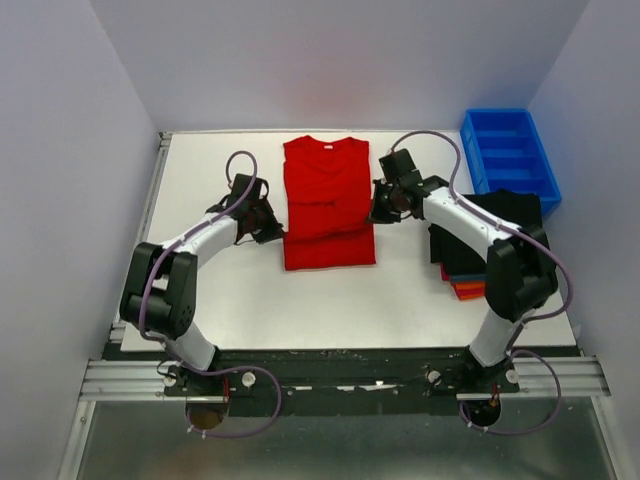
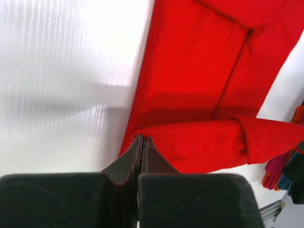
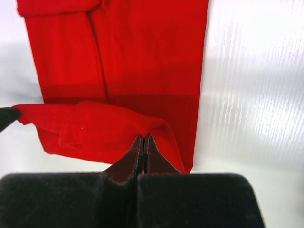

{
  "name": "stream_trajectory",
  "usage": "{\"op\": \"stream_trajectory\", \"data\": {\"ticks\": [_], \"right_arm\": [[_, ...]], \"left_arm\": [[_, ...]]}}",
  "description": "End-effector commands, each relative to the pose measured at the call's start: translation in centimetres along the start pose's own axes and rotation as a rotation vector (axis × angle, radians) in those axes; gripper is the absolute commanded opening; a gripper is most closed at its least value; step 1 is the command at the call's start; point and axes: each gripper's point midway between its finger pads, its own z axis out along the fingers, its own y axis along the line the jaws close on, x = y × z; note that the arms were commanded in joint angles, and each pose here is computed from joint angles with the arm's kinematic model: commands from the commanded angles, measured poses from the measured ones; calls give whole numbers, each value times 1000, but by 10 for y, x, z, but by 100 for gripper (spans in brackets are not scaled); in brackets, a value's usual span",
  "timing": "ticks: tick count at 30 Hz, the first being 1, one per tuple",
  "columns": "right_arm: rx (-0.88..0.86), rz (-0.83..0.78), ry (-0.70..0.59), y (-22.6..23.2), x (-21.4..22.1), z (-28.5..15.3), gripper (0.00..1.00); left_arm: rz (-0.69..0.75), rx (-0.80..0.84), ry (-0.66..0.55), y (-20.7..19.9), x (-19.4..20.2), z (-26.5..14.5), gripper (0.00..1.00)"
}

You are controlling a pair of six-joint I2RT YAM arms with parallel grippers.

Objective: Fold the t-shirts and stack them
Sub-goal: Fold the folded rectangular tshirt in 1/3 of the way

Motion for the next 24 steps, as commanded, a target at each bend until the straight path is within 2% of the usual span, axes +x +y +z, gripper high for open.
{"op": "stream_trajectory", "data": {"ticks": [1,8,24], "right_arm": [[26,-13,60,-9,-8,19,1],[40,15,52,-18,-28,38,1],[-17,53,28,-12,-79,70,2]], "left_arm": [[23,67,-3,-25,-24,14,0],[30,102,-12,-44,-44,29,0],[-7,62,-69,-34,-83,54,0]]}}
